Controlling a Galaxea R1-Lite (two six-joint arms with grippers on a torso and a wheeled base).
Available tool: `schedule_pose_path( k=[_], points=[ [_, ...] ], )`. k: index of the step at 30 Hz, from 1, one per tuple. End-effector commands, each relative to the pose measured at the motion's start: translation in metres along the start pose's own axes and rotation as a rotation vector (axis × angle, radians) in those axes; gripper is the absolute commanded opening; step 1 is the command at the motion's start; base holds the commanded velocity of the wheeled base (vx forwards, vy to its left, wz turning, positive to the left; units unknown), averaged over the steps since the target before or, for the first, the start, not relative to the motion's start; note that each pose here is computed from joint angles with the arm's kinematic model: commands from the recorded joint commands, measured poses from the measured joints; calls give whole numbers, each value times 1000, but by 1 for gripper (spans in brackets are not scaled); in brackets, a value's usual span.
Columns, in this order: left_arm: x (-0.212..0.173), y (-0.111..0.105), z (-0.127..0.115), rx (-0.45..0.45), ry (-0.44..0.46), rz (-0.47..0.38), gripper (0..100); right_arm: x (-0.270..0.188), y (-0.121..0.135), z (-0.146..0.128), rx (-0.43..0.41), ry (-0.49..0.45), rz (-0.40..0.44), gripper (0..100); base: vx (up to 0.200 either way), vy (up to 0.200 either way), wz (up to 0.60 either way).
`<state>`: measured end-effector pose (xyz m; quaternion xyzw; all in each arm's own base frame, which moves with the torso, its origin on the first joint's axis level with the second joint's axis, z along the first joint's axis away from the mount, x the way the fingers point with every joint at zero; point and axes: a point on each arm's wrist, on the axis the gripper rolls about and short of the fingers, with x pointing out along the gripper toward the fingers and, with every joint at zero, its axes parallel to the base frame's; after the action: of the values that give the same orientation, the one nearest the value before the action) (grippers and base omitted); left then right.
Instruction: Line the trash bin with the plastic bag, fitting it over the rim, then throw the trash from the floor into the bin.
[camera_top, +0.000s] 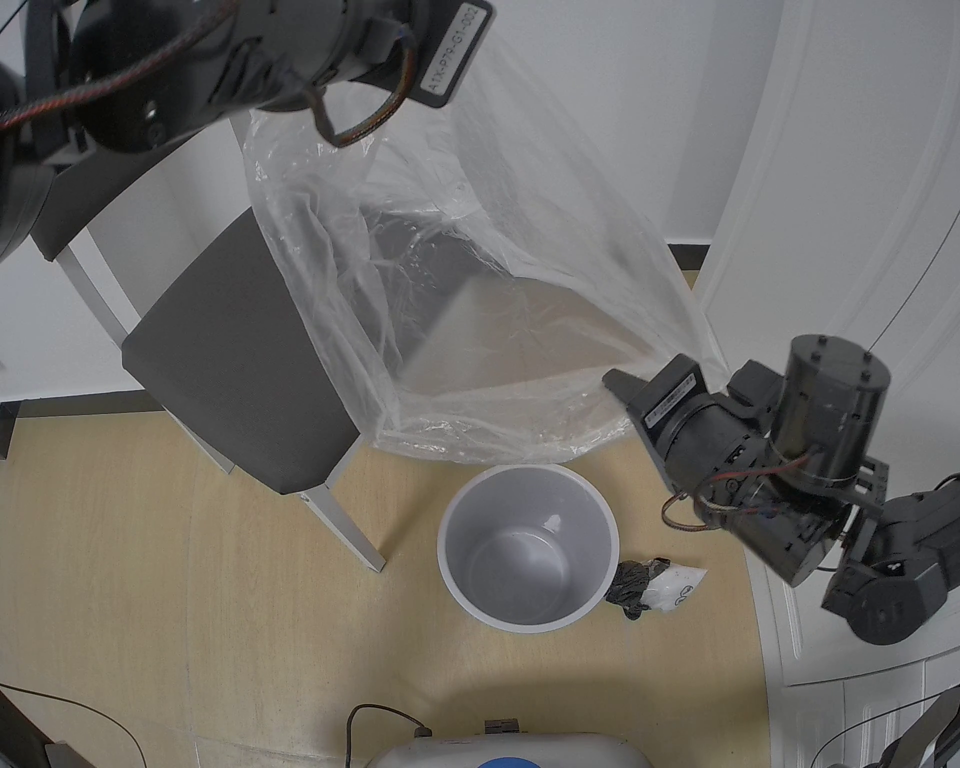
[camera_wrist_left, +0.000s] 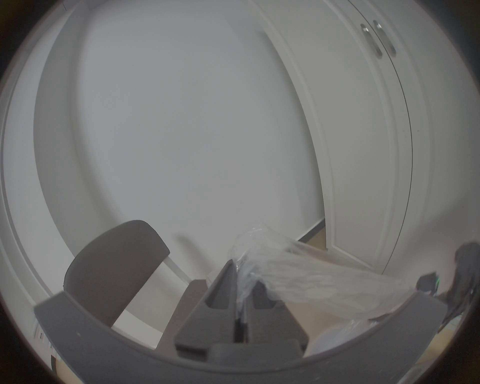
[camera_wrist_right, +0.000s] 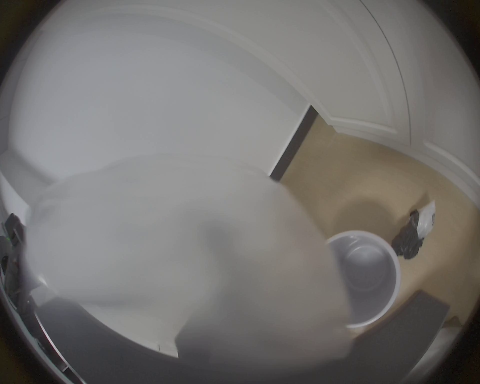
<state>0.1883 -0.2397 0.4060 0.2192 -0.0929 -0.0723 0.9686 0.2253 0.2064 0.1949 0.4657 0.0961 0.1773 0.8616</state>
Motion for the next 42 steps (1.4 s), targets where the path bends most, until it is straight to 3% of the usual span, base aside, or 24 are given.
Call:
schedule_pose_path(
  k=[1,10,14,19,26,33,38,42],
  points=[
    [14,-3,-23,23,96,-27,0,-47,30,46,-79,-34,91,0,0,0,0],
    [22,-7,-50,-38,205,-206,0,-83,26,69,-169,54,29,0,0,0,0],
    [19,-10,-62,-127,254,-358,0,-93,14,76,-255,82,21,0,0,0,0],
    [12,-1,-84,-222,304,-463,0,-105,9,76,-332,107,45,0,0,0,0],
    [0,-2,-110,-370,286,-452,0,-110,-1,70,-440,137,31,0,0,0,0],
    [-15,-15,-154,-344,362,-459,0,-112,-9,65,-513,160,15,0,0,0,0],
    [-22,-14,-162,-396,346,-442,0,-116,-11,65,-538,161,13,0,0,0,0],
    [-37,-11,-175,-384,378,-447,0,-125,-20,65,-646,173,-7,0,0,0,0]
  ],
)
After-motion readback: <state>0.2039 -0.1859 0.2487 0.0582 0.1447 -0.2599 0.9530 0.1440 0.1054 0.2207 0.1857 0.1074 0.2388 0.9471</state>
